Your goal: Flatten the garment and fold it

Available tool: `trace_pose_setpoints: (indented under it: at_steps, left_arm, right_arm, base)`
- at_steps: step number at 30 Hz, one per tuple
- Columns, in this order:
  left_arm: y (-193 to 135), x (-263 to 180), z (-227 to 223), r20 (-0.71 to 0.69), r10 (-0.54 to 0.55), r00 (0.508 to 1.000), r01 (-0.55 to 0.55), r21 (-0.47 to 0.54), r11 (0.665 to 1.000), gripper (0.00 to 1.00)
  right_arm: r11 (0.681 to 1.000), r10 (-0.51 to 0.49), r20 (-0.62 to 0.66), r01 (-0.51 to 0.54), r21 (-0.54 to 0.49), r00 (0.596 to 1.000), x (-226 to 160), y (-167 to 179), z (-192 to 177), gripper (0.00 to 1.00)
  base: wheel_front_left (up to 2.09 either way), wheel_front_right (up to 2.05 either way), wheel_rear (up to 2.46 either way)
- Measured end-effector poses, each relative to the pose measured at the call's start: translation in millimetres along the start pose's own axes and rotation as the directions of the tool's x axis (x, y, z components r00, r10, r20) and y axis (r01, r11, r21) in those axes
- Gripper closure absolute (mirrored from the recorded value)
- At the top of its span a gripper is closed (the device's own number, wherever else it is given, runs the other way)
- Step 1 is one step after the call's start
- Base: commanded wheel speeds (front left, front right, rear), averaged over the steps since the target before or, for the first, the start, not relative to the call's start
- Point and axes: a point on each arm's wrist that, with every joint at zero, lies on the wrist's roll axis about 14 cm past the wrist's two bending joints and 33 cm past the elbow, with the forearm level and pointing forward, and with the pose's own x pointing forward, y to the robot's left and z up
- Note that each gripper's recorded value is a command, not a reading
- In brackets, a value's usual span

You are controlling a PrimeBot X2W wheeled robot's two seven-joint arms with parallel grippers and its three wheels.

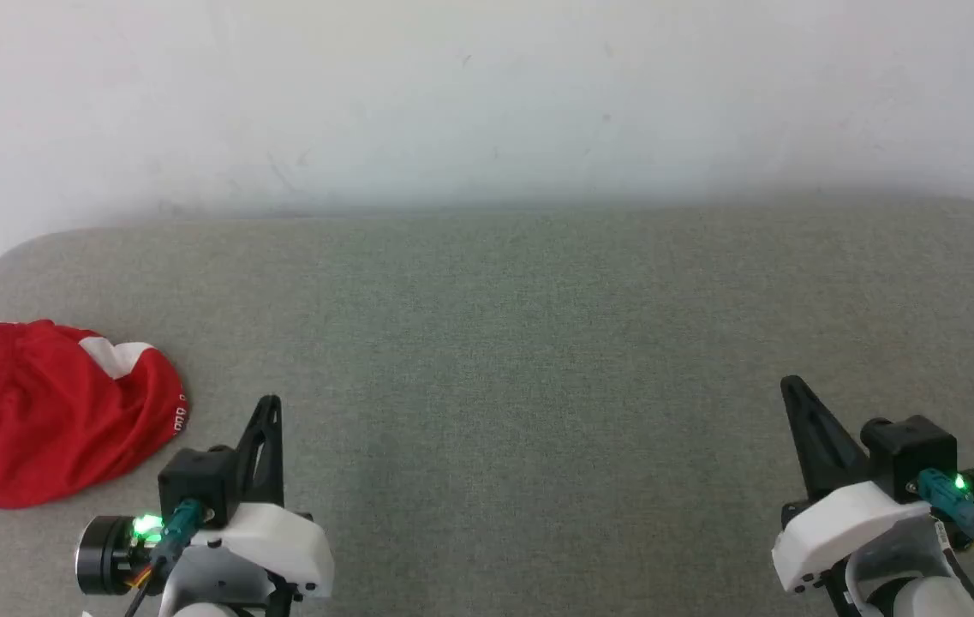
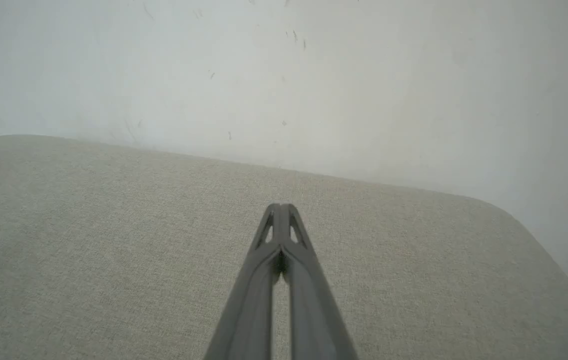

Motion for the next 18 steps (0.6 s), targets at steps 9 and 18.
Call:
trace_pose_setpoints:
  at_steps: [9,18]
  left_arm:
    - [0.0,0.0,0.0,0.0,0.0,1.0,0.0,0.0,1.0,1.0]
    - [0.0,0.0,0.0,0.0,0.0,1.0,0.0,0.0,1.0,1.0]
  right_arm:
    - [1.0,0.0,0.0,0.0,0.0,1.0,0.0,0.0,0.0,1.0]
    - [1.0,0.0,0.0,0.0,0.0,1.0,0.0,0.0,0.0,1.0]
  base:
    - [0.0,0.0,0.0]
    - [0.0,0.0,0.0]
